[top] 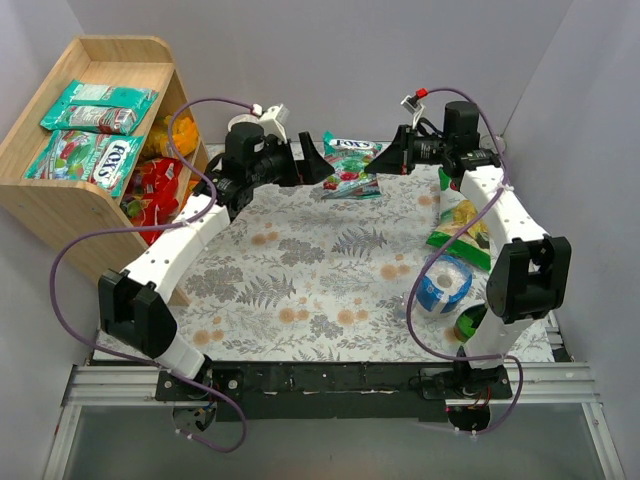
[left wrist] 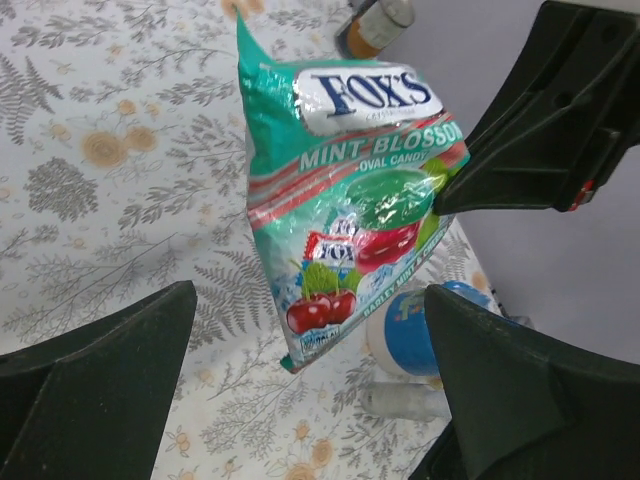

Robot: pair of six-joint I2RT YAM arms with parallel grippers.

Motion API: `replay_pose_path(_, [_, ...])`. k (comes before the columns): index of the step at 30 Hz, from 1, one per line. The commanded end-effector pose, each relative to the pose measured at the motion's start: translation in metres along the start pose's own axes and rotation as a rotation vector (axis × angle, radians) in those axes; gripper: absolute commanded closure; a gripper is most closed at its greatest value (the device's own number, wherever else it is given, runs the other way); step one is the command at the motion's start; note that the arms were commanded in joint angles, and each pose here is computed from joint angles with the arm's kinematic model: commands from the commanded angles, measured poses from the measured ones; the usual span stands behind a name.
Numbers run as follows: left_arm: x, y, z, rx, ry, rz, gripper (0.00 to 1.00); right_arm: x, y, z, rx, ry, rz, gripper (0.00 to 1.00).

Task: Place and organize the candy bags onto the shelf

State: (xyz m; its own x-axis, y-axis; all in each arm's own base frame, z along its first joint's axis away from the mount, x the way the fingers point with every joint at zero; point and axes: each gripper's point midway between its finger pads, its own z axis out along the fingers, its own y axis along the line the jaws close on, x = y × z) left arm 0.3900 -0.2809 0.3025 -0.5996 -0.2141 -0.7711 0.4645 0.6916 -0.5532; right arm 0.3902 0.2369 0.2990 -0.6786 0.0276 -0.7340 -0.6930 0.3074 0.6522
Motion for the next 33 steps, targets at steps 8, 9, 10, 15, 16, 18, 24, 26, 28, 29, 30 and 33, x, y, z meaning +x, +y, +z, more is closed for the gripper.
replay_pose_path(8, [-0.002,-0.049,-0.024,0.272,0.005,-0.075,0.09,-0.011,0.116,-0.033,-0.349,-0.061,-0.273,0.99])
replay_pose_path(9, [-0.003,-0.052,-0.025,0.287,0.005,-0.072,0.14,-0.01,0.122,-0.036,-0.361,-0.056,-0.233,0.99])
replay_pose_path(10, [-0.005,-0.056,-0.027,0.307,-0.008,-0.065,0.17,-0.013,0.126,-0.038,-0.372,-0.073,-0.278,0.99])
replay_pose_path(15, [-0.004,-0.057,-0.036,0.318,-0.019,0.0,0.35,-0.005,0.131,-0.04,-0.403,-0.064,-0.242,0.99])
replay_pose_path(16, [-0.002,-0.06,-0.038,0.33,-0.013,0.008,0.38,-0.006,0.133,-0.041,-0.408,-0.07,-0.264,0.99])
replay_pose_path(18, [-0.002,-0.062,-0.04,0.346,-0.009,0.008,0.38,-0.006,0.132,-0.041,-0.406,-0.064,-0.253,0.99])
replay_pose_path(24, [0.0,-0.077,-0.045,0.437,0.014,-0.016,0.31,-0.008,0.131,-0.039,-0.404,-0.06,-0.248,0.99])
replay_pose_path(26, [0.002,-0.08,-0.046,0.457,0.031,-0.022,0.32,-0.008,0.131,-0.039,-0.404,-0.06,-0.248,0.99])
replay_pose_path(28, [-0.002,-0.086,-0.048,0.489,0.02,-0.006,0.38,-0.008,0.13,-0.039,-0.403,-0.061,-0.246,0.99])
replay_pose_path(29, [-0.002,-0.086,-0.048,0.489,0.019,-0.006,0.47,-0.009,0.13,-0.039,-0.401,-0.064,-0.253,0.99])
replay_pose_path(30, [-0.002,-0.087,-0.047,0.492,0.021,-0.006,0.54,-0.008,0.128,-0.038,-0.395,-0.059,-0.238,0.99])
replay_pose_path(33, [-0.007,-0.086,-0.048,0.473,0.006,-0.006,0.86,-0.009,0.114,-0.033,-0.344,-0.058,-0.204,0.99])
